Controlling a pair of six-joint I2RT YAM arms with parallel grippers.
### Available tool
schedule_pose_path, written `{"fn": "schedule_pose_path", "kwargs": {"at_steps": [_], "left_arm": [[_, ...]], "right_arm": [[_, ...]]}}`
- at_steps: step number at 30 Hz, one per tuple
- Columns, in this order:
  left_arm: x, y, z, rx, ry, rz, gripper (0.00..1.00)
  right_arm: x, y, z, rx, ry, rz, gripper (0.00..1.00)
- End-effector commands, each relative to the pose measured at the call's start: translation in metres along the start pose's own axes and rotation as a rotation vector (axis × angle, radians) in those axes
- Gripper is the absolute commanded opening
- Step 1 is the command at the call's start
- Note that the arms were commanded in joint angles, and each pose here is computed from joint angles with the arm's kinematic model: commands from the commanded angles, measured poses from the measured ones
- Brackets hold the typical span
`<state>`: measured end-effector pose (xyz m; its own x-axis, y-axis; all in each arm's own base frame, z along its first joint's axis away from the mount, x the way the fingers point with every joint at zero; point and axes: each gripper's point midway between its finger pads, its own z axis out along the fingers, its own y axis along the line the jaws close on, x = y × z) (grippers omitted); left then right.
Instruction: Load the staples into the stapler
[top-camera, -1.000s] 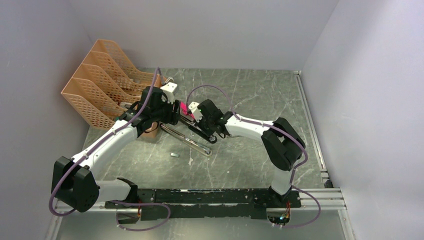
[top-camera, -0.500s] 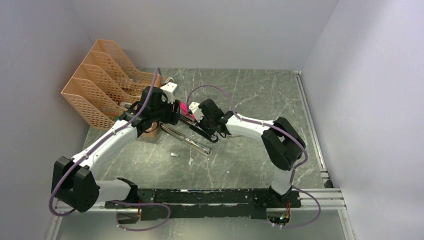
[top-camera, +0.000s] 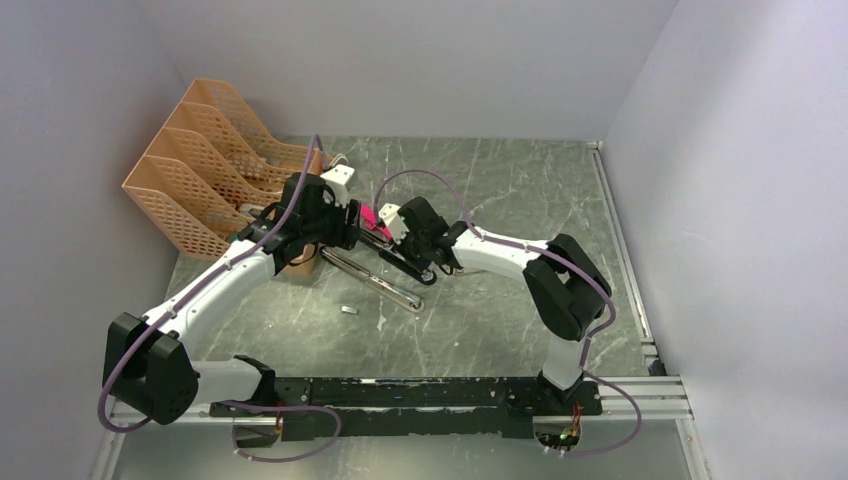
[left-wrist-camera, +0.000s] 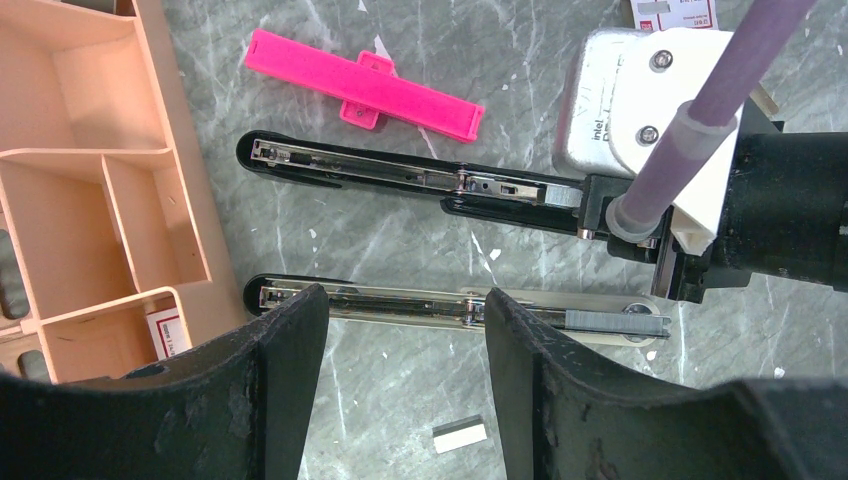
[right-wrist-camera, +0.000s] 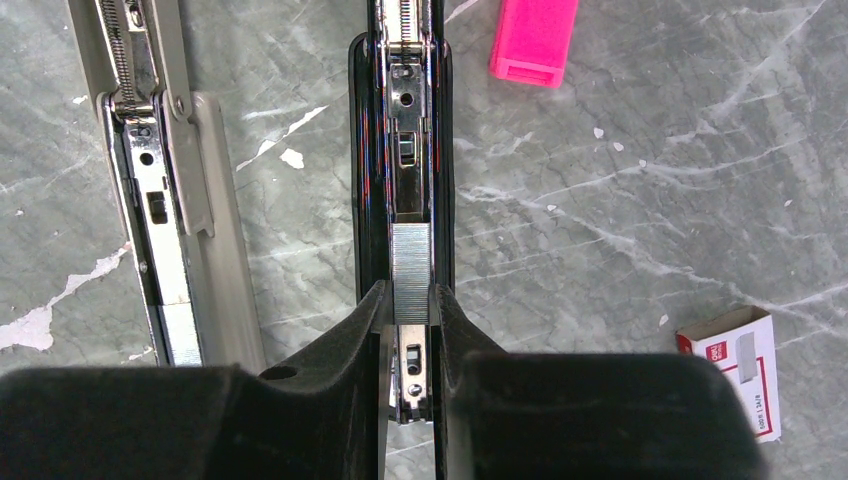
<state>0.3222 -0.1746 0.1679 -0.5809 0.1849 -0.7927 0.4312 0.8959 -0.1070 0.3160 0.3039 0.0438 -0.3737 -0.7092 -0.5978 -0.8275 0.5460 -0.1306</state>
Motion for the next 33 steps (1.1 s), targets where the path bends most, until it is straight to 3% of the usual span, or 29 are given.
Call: {"fn": "schedule_pose_path", "kwargs": {"at_steps": [1,20,33], "left_arm": [[-0.009,0.003,-0.004,-0.012,-0.042,0.011,0.63],[-0.01,0.004,-0.005,-0.014,-0.043,0.011,0.64],[-0.011,0.003,-0.006,-0.013,-0.047,0.011,0.64]], "right_arm": [[0.033,0.001,0.001,-0.007,0.109,0.02,0.19],[0.014,-0.001,-0.008,-0.012,0.021,0.056,0.34],[-0.037,-0.013,-0.044,0.033,-0.263,0.125,0.38]]}}
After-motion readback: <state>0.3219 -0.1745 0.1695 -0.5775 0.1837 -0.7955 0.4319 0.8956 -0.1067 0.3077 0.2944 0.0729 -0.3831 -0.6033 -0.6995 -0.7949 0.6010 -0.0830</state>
